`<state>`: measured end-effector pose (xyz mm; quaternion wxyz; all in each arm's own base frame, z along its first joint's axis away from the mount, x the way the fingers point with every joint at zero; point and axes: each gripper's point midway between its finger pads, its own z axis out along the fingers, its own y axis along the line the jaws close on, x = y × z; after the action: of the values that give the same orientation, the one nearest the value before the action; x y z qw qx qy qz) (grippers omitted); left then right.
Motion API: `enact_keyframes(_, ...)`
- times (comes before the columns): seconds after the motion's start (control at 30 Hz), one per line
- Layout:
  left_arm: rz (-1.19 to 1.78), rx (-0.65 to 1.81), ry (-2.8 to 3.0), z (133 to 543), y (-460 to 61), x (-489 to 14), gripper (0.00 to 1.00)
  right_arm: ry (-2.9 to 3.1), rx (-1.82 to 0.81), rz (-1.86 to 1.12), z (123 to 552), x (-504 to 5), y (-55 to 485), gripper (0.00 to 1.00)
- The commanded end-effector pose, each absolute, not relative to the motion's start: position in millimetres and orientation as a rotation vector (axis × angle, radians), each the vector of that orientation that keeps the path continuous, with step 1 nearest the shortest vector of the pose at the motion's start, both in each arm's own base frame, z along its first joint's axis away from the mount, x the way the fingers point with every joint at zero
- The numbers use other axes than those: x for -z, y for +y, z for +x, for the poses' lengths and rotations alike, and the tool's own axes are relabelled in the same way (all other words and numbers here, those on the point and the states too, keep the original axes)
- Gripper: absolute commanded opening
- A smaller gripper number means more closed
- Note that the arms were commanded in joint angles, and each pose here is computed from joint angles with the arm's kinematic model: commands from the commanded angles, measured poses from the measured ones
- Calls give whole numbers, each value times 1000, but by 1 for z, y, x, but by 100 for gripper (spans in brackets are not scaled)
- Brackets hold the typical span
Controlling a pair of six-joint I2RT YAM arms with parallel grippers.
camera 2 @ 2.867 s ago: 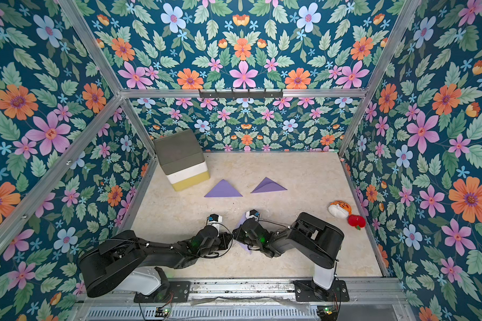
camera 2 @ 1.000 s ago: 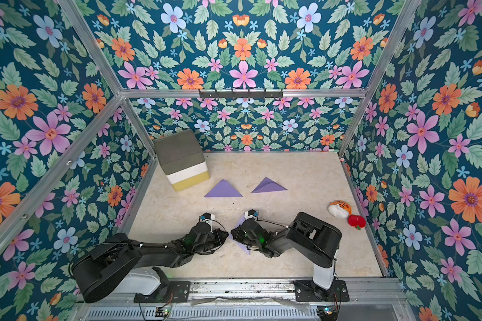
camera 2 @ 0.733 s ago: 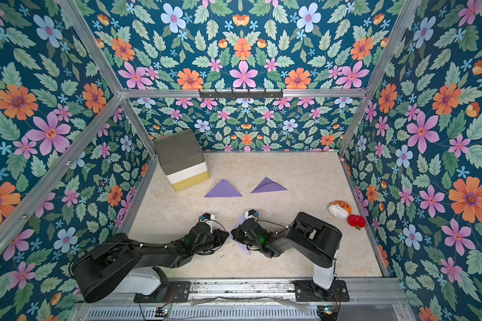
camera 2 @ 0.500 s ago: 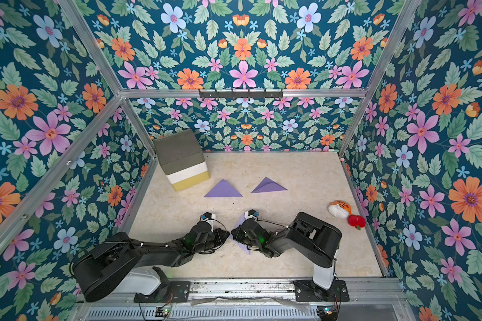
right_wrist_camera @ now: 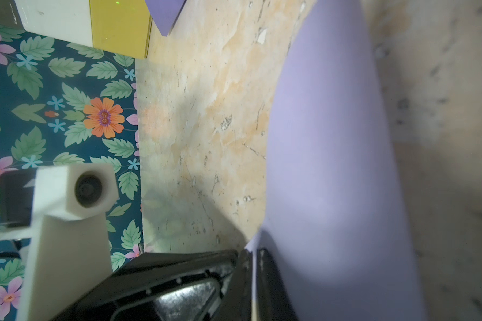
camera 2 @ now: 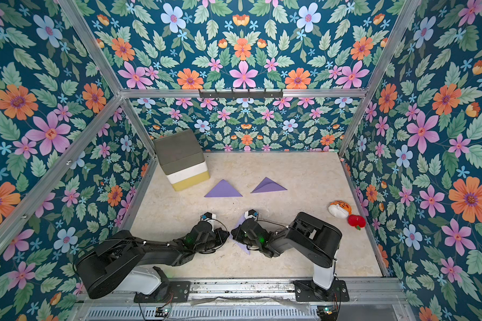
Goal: Fold the square paper diagonally
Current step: Fold the paper at the center of the board.
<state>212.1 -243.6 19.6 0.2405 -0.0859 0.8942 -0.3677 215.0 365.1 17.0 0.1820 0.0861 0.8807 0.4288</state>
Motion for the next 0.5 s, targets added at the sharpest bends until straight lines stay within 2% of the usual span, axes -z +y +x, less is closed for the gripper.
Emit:
enact_keyframes(0.0, -229, 985, 2480, 206, -239, -11, 6, 2592, -1083, 259, 205, 9, 348, 13)
enact_keyframes(0.47, -166, 838, 2635, 184, -222, 25, 0, 2537, -1128, 275, 213, -9, 355, 19)
